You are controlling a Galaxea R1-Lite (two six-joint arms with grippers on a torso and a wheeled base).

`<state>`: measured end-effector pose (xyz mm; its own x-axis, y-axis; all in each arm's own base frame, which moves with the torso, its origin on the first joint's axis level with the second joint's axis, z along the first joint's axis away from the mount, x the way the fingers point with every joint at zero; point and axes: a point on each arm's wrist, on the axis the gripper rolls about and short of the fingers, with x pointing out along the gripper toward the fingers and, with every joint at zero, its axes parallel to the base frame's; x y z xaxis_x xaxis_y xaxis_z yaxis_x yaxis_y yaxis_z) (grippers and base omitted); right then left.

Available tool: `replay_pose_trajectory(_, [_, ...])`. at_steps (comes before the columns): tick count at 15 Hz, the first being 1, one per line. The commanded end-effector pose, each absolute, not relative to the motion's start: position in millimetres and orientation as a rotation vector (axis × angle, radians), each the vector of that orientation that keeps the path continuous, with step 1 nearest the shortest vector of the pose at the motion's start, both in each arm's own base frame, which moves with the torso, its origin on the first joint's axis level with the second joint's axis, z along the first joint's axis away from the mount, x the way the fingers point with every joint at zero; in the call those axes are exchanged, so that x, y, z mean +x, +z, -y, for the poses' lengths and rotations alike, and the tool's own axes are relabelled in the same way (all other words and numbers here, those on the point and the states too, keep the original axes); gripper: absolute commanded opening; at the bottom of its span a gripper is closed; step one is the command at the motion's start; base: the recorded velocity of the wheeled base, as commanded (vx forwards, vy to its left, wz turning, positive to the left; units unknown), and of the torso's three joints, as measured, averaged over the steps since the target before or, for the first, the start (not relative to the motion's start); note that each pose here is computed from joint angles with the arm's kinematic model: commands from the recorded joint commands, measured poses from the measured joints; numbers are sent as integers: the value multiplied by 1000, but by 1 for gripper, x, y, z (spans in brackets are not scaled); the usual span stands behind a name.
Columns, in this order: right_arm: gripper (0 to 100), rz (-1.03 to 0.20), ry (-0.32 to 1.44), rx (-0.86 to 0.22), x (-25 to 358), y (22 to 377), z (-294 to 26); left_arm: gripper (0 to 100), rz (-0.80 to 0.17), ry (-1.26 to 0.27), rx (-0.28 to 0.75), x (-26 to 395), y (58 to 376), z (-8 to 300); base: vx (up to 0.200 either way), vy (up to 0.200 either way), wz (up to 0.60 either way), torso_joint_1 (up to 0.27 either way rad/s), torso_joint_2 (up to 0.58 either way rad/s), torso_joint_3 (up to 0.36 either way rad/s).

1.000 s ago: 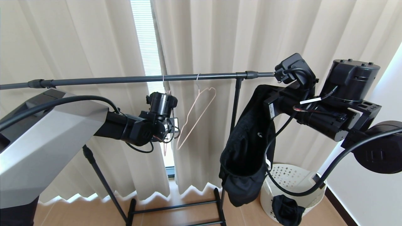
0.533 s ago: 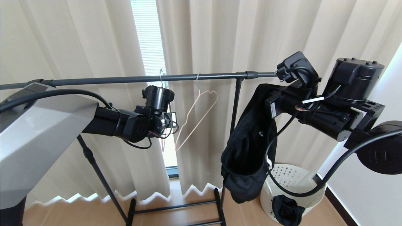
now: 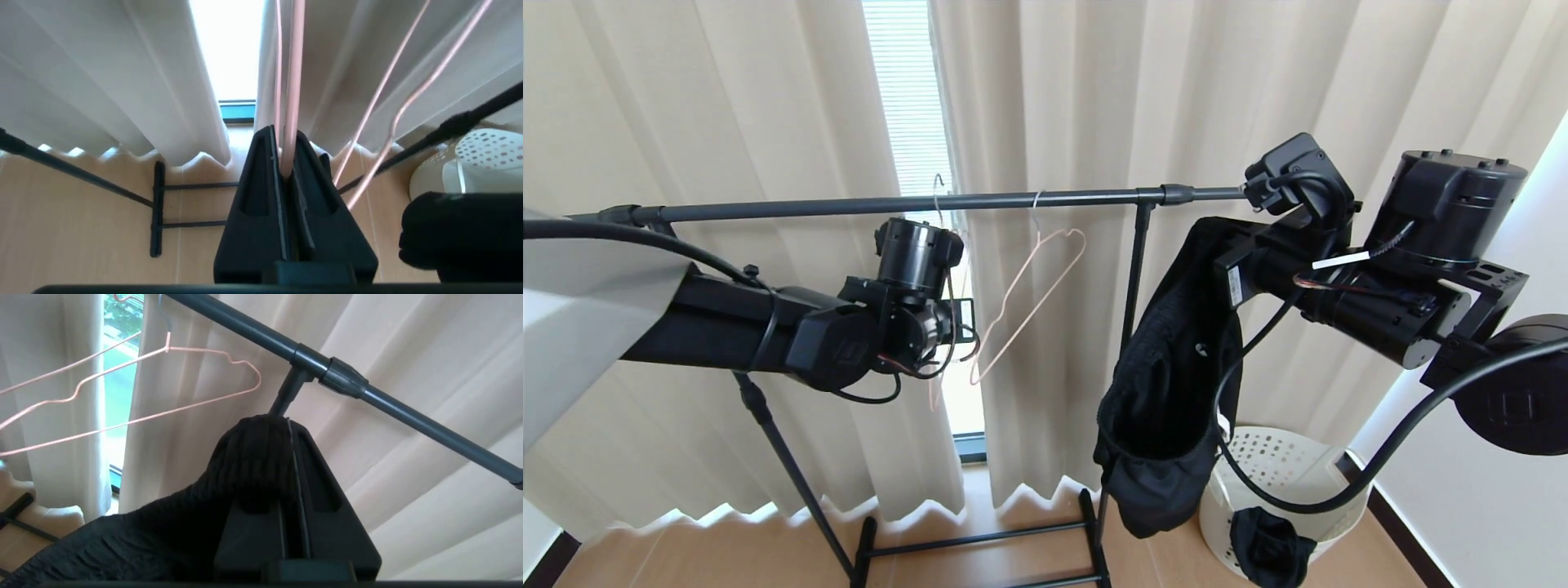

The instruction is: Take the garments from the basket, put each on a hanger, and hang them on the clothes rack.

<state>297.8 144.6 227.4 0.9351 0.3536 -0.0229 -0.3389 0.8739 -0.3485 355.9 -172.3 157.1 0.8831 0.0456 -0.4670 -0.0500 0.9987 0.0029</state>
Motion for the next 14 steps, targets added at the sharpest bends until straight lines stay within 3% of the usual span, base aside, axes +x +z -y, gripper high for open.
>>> replay_pose_trajectory(1, [0, 42, 361, -357, 298, 227, -145, 0, -484, 32, -7, 328, 169, 166, 0, 0, 0, 0, 0, 0])
replay_pose_trajectory(7, [0, 41, 384, -356, 289, 227, -146, 0, -508, 18, 9, 241, 155, 127, 0, 0, 0, 0, 0, 0])
replay_pose_trajectory(12, [0, 73, 391, -347, 236, 241, -125, 0, -491, 7, 1, 185, 145, 94, 0, 0, 0, 0, 0, 0])
replay_pose_trajectory(14, [0, 30, 388, -360, 218, 228, -115, 0, -454, -15, 3, 177, 144, 90, 0, 0, 0, 0, 0, 0])
